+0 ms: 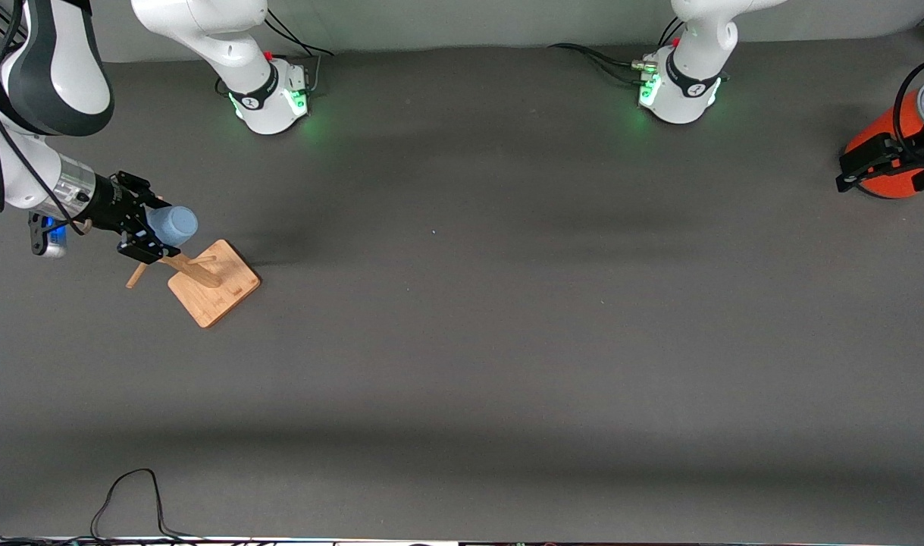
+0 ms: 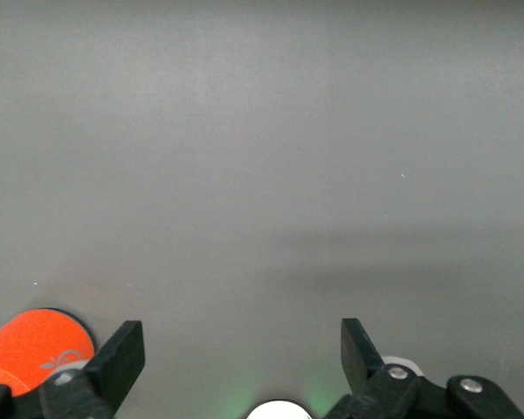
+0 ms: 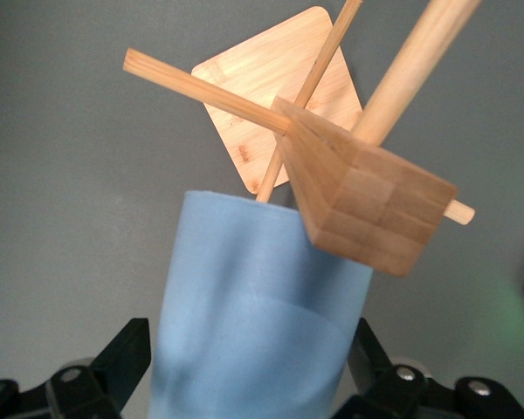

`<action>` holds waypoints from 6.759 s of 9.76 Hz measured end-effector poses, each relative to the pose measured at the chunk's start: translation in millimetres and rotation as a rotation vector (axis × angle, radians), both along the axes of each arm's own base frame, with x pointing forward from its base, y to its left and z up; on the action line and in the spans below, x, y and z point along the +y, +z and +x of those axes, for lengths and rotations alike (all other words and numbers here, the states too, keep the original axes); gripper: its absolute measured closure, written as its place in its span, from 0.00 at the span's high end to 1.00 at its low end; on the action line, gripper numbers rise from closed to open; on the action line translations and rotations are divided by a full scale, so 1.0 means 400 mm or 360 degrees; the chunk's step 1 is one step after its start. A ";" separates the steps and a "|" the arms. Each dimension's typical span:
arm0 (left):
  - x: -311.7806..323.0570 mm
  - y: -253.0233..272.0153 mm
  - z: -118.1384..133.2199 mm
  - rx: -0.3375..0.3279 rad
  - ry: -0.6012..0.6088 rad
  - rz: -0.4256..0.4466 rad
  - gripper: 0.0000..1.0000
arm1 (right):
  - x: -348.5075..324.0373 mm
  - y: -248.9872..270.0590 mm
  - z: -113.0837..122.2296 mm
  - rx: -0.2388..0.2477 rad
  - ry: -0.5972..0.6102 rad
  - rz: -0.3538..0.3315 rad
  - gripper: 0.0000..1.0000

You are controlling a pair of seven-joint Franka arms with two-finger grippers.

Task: Rotate and upright cup with both arms
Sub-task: 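Close the right gripper around the blue cup's base, then pull the cup off the peg and carry it to mid-table, then lower the cup onto the table while the left gripper approaches, then open the right gripper and withdraw it toward the wooden stand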

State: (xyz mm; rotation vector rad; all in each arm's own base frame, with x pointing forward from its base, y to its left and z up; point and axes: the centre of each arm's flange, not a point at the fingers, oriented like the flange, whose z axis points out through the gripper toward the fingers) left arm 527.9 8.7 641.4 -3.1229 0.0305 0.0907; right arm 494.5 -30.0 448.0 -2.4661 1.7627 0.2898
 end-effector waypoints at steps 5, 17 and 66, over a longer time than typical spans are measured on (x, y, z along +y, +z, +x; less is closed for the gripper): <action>0.000 0.000 0.000 0.0000 0.0000 0.0000 1.00 | 0.001 0.004 0.000 -0.0005 -0.0007 0.0006 0.81; 0.002 0.000 0.000 0.0000 0.0002 0.0003 1.00 | 0.264 0.127 0.019 -0.0061 -0.0083 0.0014 0.81; -0.952 -0.750 0.211 0.0433 0.1113 0.0126 1.00 | 1.107 0.125 0.086 -0.0212 0.0572 -0.0463 1.00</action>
